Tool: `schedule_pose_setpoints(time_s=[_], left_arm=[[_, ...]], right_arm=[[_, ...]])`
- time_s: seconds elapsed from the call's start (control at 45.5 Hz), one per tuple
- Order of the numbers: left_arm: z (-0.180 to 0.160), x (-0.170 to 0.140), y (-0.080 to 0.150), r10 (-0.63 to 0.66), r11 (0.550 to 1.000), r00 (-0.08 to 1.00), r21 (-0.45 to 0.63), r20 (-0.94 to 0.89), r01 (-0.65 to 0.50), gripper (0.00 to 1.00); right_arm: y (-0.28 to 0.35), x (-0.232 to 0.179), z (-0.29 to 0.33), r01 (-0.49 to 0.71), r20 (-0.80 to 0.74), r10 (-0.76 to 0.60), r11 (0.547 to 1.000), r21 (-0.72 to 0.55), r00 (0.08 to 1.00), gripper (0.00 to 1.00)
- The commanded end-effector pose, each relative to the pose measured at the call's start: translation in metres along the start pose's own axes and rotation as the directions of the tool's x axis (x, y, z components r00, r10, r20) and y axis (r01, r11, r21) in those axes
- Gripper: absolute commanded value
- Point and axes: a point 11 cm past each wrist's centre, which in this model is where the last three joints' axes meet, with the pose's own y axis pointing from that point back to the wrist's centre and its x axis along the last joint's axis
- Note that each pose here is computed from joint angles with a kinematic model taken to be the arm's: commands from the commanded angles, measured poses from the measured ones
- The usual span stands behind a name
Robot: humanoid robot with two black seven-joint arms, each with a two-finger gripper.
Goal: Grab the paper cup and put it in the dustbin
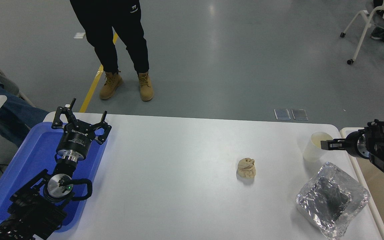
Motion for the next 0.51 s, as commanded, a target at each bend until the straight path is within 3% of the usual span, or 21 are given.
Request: schedule_pose_setpoints(time_s=[0.0, 0.066, 0.176, 0.22, 0.286, 0.484], left_arm=[[0.0002, 0.0001, 0.0002, 0.000, 1.000, 1.000, -0.001, -0.001, 0.000, 1.00], [0.0001, -0.0003, -0.0003, -0.001, 1.000, 1.000, 0.000, 0.000, 0.001, 1.00], [0.0001, -0.0003, -0.0003, -0.001, 1.000, 1.000, 0.000, 0.000, 0.001, 1.00], [0.0004, -0.0005, -0.0004, -0.002, 1.000, 1.000, -0.002, -0.001, 0.002, 1.00], [0.0000, -0.0004, -0.0003, -0.001, 1.000, 1.000, 0.001, 0.001, 0.001, 1.00], [0.0001, -0.0003, -0.0003, -0.001, 1.000, 1.000, 0.000, 0.000, 0.001, 1.00]], right_arm=[[-0.0016, -0.0037, -0.0011, 0.006, 0.000, -0.006, 1.000, -0.006, 1.000, 0.54], [-0.0017, -0.0047, -0.0005, 0.009, 0.001, -0.009, 1.000, -0.011, 1.000, 0.48], [-0.0017, -0.0049, 0.0003, 0.010, 0.001, -0.010, 1.000, -0.018, 1.000, 0.14], [-0.0016, -0.0040, 0.0004, 0.009, 0.001, -0.009, 1.000, -0.020, 1.000, 0.06], [-0.0016, -0.0045, 0.0000, 0.010, 0.002, -0.010, 1.000, -0.018, 1.000, 0.00], [-0.0021, -0.0049, -0.0017, 0.010, 0.004, -0.010, 1.000, -0.012, 1.000, 0.00]])
